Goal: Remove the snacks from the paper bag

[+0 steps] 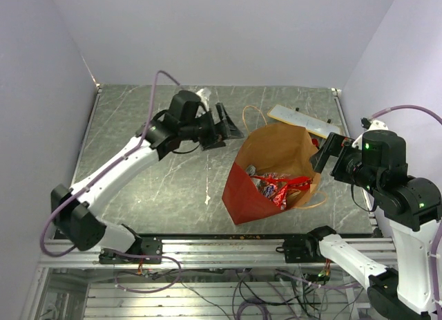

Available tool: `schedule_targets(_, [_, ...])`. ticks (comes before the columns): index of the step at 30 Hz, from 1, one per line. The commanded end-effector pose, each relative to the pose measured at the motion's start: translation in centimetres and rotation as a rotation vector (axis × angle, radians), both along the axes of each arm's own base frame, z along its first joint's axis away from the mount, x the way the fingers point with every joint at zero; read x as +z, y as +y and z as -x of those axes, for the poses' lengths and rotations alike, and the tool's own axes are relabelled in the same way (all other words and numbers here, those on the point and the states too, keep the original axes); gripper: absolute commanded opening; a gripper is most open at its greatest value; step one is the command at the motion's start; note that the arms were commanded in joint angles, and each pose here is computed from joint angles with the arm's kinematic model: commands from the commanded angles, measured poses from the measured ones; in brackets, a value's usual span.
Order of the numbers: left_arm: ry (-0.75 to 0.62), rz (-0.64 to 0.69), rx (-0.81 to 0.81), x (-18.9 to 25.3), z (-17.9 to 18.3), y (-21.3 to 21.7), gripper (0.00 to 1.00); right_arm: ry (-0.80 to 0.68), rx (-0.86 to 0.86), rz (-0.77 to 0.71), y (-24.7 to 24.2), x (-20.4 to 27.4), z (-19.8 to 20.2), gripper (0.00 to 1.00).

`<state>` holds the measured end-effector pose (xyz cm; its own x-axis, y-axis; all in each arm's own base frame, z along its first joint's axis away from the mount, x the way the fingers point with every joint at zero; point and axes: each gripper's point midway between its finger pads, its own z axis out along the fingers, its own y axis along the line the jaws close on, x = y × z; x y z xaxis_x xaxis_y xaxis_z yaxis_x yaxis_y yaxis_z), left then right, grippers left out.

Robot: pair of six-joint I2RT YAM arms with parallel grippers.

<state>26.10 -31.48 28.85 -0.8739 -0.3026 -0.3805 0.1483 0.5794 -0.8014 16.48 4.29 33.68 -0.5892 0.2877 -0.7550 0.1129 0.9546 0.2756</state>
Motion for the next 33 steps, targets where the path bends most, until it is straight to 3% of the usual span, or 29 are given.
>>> schedule_targets(1, [-0.141, -0.025, -0.036, 2.8, -1.5, -2.8, 0.93, -0.005, -0.024, 0.013, -0.7, 0.2, 0.4, 1.00])
schedule_targets(6, [-0.170, -0.050, -0.063, 2.4, -3.4, -5.1, 0.93, -0.006, -0.021, -0.007, -0.4, 0.2, 0.4, 1.00])
schedule_targets(7, [-0.173, -0.054, -0.068, 2.2, -3.9, -5.6, 0.98, -0.005, -0.019, -0.011, -0.3, 0.2, 0.3, 1.00])
schedule_targets(11, [-0.168, -0.063, -0.093, 1.9, -5.3, -7.2, 0.87, -0.001, -0.018, -0.009, -0.2, 0.0, 0.1, 1.00])
schedule_targets(17, [-0.186, -0.032, -0.125, 2.9, -6.6, -9.2, 0.77, 0.001, -0.007, 0.008, -0.2, -0.1, 0.0, 1.00])
schedule_targets(26, [-0.169, -0.061, -0.104, 2.0, -8.8, -8.8, 0.48, -0.031, -0.020, -0.021, -0.3, 0.4, 0.3, 1.00])
schedule_targets(30, [-0.181, -0.089, -0.108, 2.5, -9.4, -8.1, 0.19, -0.091, -0.023, -0.060, -0.3, 1.3, 0.9, 1.00])
schedule_targets(33, [-0.185, -0.078, -0.105, 3.1, -9.4, -7.6, 0.07, -0.131, -0.054, -0.098, -0.6, 1.7, 1.4, 1.00])
